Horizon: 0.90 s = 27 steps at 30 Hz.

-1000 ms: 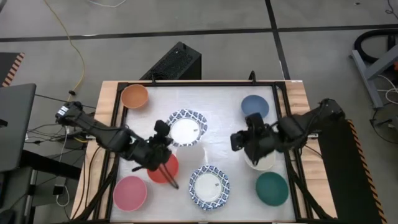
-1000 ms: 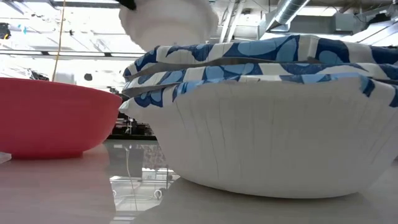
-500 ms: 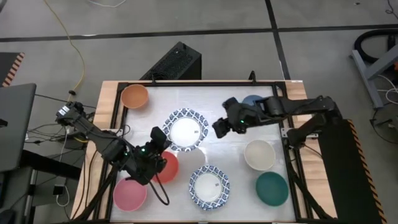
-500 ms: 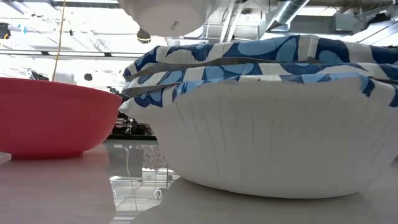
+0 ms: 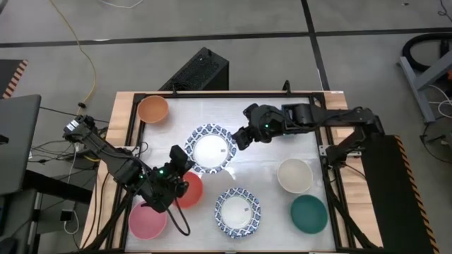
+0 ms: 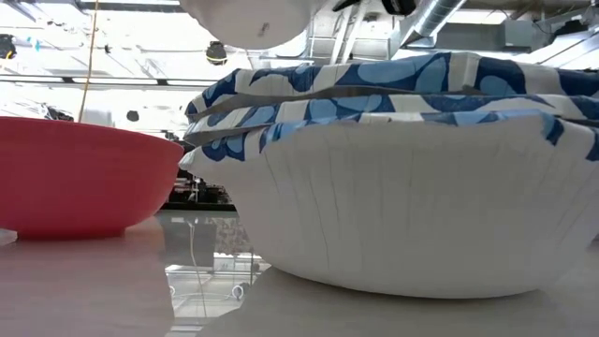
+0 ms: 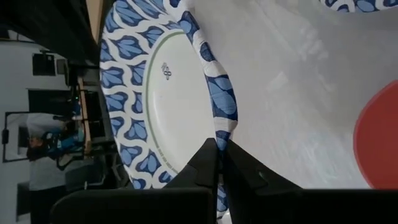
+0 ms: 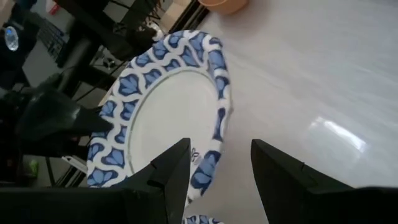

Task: Nest bowls inside each other by size order
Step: Stack the white patterned bowl on top of the white patterned bowl

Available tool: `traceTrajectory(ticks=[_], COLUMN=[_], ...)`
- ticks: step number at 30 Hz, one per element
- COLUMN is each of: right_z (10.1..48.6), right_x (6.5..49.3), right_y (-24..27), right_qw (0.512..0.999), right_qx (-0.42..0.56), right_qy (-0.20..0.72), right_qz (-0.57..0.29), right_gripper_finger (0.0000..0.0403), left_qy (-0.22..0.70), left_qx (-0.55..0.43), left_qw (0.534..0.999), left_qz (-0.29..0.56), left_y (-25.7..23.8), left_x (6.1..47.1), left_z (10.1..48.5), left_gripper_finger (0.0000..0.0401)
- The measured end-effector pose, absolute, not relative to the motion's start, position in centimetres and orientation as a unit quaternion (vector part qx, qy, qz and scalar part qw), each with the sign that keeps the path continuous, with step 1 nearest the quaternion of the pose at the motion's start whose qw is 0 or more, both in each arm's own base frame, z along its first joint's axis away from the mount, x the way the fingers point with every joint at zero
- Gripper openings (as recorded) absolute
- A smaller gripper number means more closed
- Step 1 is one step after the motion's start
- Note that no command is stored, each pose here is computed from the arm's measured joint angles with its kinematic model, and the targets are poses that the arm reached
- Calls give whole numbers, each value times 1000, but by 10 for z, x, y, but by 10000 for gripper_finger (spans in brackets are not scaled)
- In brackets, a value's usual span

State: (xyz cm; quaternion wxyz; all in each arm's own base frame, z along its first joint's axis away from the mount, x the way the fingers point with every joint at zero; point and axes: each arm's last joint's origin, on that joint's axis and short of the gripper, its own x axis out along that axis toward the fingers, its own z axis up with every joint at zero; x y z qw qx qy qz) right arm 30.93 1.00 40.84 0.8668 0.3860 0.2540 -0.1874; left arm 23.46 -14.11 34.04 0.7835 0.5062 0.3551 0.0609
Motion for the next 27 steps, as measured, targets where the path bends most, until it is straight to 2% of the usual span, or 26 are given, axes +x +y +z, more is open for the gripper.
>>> traceTrajectory(ticks=[5, 15, 19, 25, 27], right_z=[405, 372, 369, 368, 368], right_x=[318, 354, 356, 355, 354], right_y=[9, 11, 11, 10, 10], right_qw=[871, 859, 857, 854, 855], right_qx=[383, 386, 387, 385, 384], right_qy=[254, 297, 300, 306, 303], right_qz=[-175, -161, -163, -172, -175], right_gripper_finger=[189, 181, 135, 20, 12], left_qy=[355, 356, 357, 353, 347], left_qx=[510, 512, 510, 506, 503], left_qw=[781, 778, 779, 783, 786], left_qz=[61, 77, 73, 77, 95], left_y=[-141, -139, -139, -139, -139], left_x=[235, 235, 235, 236, 237], left_z=[340, 341, 340, 341, 342], left_gripper_finger=[0, 0, 0, 5, 13])
